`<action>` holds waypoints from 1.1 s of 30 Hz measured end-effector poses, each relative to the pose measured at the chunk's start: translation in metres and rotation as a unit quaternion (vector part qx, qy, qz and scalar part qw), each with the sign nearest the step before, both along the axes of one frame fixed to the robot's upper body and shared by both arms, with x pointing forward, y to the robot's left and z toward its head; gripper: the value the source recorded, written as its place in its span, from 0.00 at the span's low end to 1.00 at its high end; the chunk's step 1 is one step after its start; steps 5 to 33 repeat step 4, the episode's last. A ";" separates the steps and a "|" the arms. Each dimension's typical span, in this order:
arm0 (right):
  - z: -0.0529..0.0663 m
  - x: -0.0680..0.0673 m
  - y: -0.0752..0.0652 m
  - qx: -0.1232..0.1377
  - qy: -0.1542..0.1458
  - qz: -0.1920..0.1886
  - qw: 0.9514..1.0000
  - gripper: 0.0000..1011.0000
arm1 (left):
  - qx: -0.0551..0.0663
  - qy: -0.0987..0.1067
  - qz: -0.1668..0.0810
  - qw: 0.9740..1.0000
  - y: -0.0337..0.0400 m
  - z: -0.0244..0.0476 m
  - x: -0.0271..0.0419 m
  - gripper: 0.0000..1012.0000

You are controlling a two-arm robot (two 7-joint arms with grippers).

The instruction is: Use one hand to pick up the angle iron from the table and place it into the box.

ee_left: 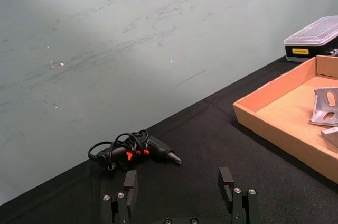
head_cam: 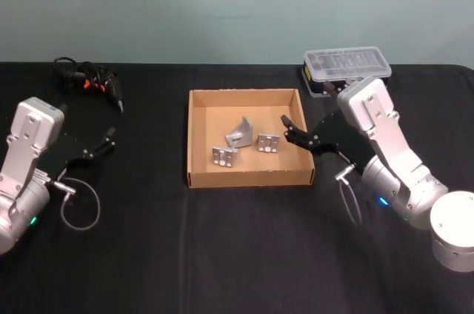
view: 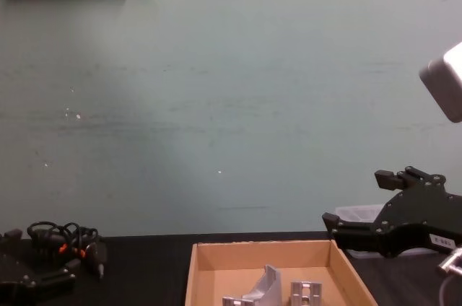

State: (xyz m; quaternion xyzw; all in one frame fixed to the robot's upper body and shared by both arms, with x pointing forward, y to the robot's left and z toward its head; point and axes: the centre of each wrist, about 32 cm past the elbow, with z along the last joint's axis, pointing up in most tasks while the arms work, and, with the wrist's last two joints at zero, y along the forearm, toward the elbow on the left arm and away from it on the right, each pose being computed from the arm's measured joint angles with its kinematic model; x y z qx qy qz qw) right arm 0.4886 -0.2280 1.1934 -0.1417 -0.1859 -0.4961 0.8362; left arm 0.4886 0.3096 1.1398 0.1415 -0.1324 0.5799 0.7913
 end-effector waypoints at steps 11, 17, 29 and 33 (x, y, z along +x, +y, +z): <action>0.000 0.000 0.000 0.000 0.000 0.000 1.000 0.99 | 0.000 0.000 0.000 1.000 0.0000 0.0000 0.0000 0.99; 0.000 0.000 0.000 0.000 0.000 0.000 1.000 0.99 | 0.000 0.000 0.000 1.000 0.0000 0.0000 0.0000 0.99; 0.000 0.000 0.000 0.000 0.000 0.000 1.000 0.99 | 0.000 0.000 0.000 1.000 0.0000 0.0000 0.0000 0.99; 0.000 0.000 0.000 0.000 0.000 0.000 1.000 0.99 | 0.000 0.000 0.000 1.000 0.0000 0.0000 0.0000 0.99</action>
